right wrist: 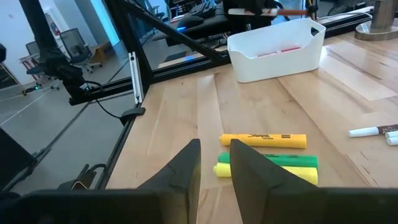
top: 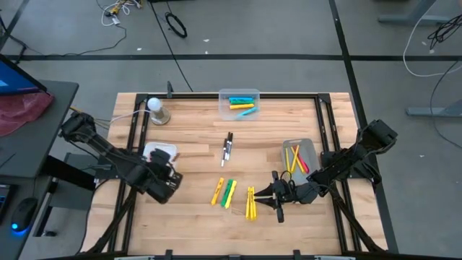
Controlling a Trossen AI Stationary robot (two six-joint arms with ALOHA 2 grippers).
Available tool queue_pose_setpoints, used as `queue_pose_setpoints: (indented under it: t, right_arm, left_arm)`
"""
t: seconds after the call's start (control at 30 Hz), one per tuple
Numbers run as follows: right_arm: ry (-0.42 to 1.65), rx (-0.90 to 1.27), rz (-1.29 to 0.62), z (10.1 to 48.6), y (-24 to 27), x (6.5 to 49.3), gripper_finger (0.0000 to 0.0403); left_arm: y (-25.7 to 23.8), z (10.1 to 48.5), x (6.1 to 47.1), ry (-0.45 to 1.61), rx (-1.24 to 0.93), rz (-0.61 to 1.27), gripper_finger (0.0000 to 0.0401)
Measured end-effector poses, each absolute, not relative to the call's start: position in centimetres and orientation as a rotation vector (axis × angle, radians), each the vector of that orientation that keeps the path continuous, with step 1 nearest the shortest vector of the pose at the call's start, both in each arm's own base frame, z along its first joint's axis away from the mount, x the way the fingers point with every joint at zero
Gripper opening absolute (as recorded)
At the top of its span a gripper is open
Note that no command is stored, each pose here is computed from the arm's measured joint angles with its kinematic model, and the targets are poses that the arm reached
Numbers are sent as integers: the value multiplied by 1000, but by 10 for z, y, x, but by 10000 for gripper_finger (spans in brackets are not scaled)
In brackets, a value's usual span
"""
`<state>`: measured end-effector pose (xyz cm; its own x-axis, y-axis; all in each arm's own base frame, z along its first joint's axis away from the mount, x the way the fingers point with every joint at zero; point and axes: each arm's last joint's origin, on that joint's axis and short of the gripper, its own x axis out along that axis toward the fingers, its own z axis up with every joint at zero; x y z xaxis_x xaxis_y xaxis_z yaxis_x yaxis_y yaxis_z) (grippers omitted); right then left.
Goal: Pick & Place Markers
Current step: Put the light brown marker pen into the white bin, then put the yellow pen into the gray bin
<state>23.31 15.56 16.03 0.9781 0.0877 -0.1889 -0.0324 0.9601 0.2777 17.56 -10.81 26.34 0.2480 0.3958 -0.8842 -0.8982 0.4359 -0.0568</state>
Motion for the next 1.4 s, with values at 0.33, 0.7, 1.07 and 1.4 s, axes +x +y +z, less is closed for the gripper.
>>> queue_pose_setpoints:
  t: [0.33, 0.7, 1.07, 1.4]
  right_arm:
    - [201, 274, 61, 160, 156, 233, 89]
    - [200, 274, 53, 160, 154, 234, 89]
    - [200, 279, 51, 160, 153, 235, 89]
    - [200, 282, 50, 160, 153, 235, 89]
  left_arm:
    - [-100, 211, 161, 1135, -769, 1126, 34]
    - [-73, 161, 158, 1106, -885, 1227, 44]
    - [-66, 153, 152, 1114, -860, 1283, 50]
    - [-64, 154, 149, 1107, -782, 1292, 122]
